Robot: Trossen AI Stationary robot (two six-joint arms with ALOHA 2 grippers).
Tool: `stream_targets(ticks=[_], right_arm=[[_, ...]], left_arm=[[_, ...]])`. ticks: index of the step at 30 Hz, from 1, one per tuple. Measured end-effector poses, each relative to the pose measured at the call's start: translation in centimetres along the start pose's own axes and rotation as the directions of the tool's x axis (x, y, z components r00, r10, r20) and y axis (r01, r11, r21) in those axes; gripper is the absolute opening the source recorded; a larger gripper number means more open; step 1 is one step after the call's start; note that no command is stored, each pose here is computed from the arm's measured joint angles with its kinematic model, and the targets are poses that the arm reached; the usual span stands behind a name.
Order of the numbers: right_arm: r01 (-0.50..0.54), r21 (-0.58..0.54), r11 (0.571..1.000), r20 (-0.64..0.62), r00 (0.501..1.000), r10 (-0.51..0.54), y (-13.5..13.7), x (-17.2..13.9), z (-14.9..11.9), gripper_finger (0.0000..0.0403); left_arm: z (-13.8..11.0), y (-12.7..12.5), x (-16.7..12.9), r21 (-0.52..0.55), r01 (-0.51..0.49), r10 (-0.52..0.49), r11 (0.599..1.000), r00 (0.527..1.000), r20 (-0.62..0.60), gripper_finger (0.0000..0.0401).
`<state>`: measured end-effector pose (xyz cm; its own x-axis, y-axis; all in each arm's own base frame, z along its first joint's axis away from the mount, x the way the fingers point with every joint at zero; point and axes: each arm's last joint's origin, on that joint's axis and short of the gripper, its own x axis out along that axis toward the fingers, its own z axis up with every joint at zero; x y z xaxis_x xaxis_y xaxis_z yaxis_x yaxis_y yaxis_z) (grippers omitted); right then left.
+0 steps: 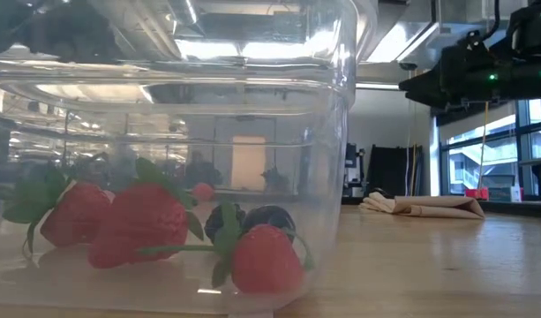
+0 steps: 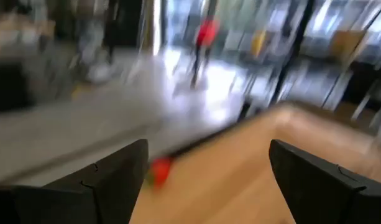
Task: Pick and placing Produce into tupperware
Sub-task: Put the yellow lemon into the transparent bin
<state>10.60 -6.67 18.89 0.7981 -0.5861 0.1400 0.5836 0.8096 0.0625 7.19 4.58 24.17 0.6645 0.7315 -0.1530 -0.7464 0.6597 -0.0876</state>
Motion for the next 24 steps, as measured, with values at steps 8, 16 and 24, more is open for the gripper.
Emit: stream_targets(ticks=[8, 16, 24], right_arm=[[0.001, 0.046, 0.999, 0.0, 1.0, -0.001, 0.0, 0.0, 0.0, 0.0243], [0.001, 0.051, 0.999, -0.001, 1.0, -0.001, 0.0, 0.0, 0.0, 0.0243], [0.001, 0.053, 0.999, -0.001, 1.0, -0.001, 0.0, 0.0, 0.0, 0.0243]], left_arm=[[3.8, -1.0, 1.3, 0.054, -0.118, 0.129, 0.992, 0.879, -0.46, 0.0322], [5.0, -1.8, 5.4, 0.023, -0.198, 0.156, 0.98, 0.69, -0.707, 0.0322], [5.1, -2.0, 7.4, 0.055, -0.17, 0.154, 0.984, 0.651, -0.743, 0.0322]])
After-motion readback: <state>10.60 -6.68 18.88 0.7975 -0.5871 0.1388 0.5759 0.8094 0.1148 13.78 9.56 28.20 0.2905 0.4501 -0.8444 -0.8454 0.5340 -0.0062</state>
